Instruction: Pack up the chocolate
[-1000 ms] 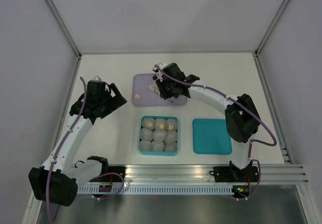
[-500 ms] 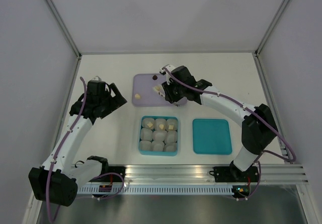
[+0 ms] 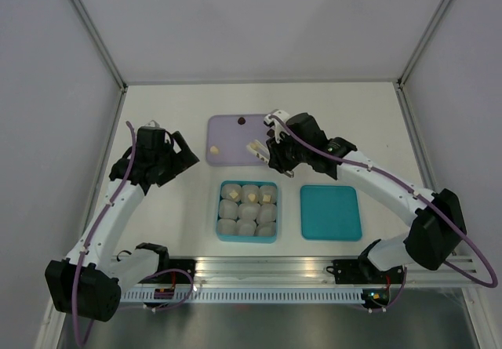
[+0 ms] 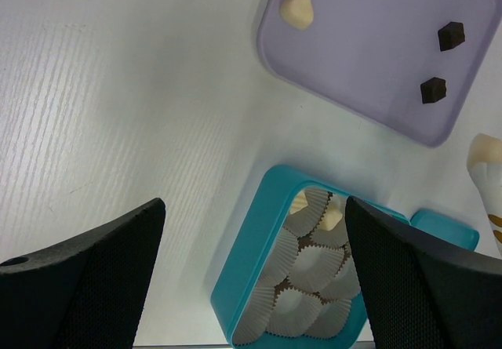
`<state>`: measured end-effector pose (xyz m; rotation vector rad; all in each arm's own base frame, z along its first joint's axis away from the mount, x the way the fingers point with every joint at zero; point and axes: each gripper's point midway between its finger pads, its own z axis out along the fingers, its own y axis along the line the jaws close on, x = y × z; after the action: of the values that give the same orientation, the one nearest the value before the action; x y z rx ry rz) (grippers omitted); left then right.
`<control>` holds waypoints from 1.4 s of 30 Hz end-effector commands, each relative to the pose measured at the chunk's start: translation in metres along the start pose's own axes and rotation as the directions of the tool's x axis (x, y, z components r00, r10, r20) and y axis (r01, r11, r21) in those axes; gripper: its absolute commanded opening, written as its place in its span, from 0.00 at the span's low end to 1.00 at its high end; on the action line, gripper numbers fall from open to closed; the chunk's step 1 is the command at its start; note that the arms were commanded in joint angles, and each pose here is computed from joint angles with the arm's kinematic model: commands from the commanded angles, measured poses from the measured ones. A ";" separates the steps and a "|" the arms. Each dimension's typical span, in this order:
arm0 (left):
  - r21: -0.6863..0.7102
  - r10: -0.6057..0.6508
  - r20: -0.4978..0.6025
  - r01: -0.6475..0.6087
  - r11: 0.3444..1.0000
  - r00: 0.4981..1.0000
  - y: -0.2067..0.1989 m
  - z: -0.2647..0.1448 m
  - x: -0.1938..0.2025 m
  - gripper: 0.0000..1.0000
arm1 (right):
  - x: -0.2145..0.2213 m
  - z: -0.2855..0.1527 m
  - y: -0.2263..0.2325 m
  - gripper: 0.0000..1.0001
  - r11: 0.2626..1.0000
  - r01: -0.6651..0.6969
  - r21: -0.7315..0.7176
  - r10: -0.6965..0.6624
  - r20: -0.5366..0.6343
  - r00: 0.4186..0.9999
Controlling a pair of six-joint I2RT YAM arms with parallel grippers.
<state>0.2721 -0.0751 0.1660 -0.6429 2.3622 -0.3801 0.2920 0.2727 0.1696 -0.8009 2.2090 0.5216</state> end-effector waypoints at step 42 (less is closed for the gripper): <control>0.079 -0.013 0.060 0.008 0.997 0.998 0.003 0.003 0.011 1.00 | 0.070 -0.005 0.129 0.17 0.917 0.168 -0.361 -0.184 -0.009 0.983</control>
<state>0.2532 -0.0769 0.1373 -0.6665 2.3346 -0.4363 0.1661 0.3196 0.1222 -1.1792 2.1519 0.7675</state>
